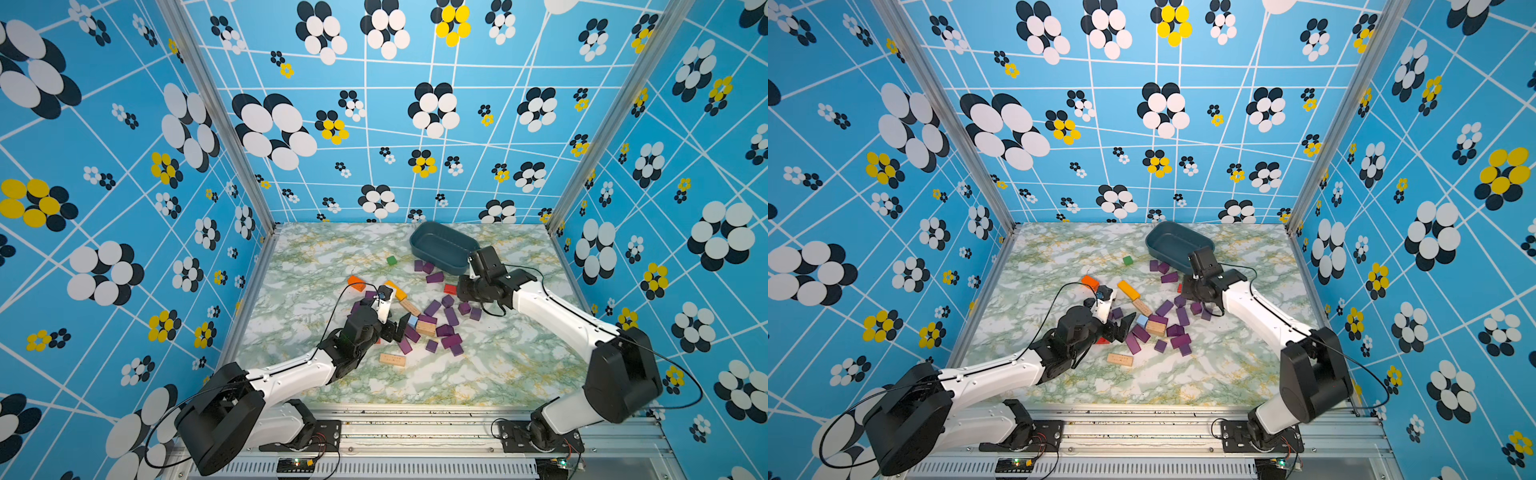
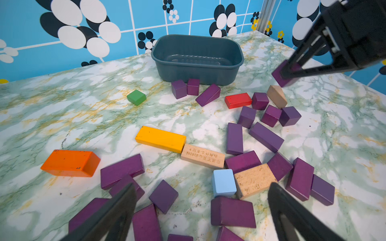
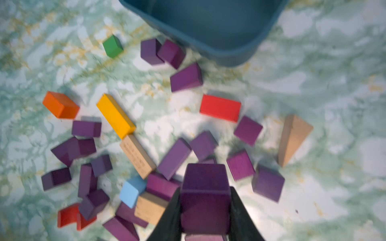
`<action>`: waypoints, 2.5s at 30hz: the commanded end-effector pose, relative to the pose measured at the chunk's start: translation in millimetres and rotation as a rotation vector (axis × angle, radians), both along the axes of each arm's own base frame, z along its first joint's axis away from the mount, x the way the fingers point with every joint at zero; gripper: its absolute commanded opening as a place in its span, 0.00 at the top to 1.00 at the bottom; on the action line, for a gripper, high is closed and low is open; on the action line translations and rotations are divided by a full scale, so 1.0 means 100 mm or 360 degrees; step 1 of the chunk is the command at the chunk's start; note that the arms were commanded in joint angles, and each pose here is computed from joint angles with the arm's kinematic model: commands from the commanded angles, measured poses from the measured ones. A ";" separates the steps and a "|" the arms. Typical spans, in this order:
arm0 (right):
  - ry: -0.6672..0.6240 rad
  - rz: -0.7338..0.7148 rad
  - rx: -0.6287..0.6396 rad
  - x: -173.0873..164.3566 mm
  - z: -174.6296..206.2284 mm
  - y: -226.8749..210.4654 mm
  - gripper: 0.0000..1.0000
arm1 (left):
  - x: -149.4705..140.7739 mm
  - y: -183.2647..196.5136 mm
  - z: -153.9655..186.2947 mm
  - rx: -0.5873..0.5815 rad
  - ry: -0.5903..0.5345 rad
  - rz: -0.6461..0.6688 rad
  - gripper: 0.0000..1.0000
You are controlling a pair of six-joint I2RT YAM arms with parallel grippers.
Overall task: Pick purple bricks into the storage bin
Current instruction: Place the building block in the storage box, then pick up the building block from the center of the board.
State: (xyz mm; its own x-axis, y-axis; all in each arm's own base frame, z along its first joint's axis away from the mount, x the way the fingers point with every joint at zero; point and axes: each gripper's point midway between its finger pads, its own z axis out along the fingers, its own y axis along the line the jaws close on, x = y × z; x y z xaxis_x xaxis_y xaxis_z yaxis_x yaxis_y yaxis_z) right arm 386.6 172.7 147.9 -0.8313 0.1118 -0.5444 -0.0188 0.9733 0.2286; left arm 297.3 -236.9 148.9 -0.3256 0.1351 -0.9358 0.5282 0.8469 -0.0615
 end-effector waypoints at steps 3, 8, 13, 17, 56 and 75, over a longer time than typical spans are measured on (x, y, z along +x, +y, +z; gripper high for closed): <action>-0.0097 0.0018 -0.0003 0.71 0.14 0.06 0.84 | 0.04 0.21 -0.05 0.0007 0.0013 0.0136 0.01; -0.0090 -0.0090 -0.0033 1.30 0.04 -0.07 0.84 | 0.09 0.33 -0.09 -0.0037 0.0082 0.0226 0.01; -0.0061 -0.0159 -0.0111 1.61 -0.08 -0.22 0.80 | 0.13 0.44 -0.14 -0.0084 0.0136 0.0289 0.00; -0.0085 -0.0139 -0.0153 1.71 -0.13 -0.25 0.51 | 0.16 0.53 -0.17 -0.0080 0.0152 0.0337 0.01; -0.0203 0.0304 0.0464 -0.77 -0.05 -0.20 0.04 | 0.07 1.35 -0.71 0.0090 0.0936 0.0909 0.01; -0.0334 0.0319 0.0544 -1.00 -0.12 -0.23 0.03 | 0.24 1.36 -1.08 0.0170 0.1133 0.1098 0.23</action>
State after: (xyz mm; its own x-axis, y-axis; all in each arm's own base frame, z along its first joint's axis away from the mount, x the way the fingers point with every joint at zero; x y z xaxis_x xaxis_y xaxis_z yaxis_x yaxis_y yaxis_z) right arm 287.0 147.4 132.7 -0.7452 0.1461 -0.6507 -0.2699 0.8261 0.4946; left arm 314.9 -106.1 39.5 -0.8520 -0.1934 -0.4866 -0.1684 0.9811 -0.0952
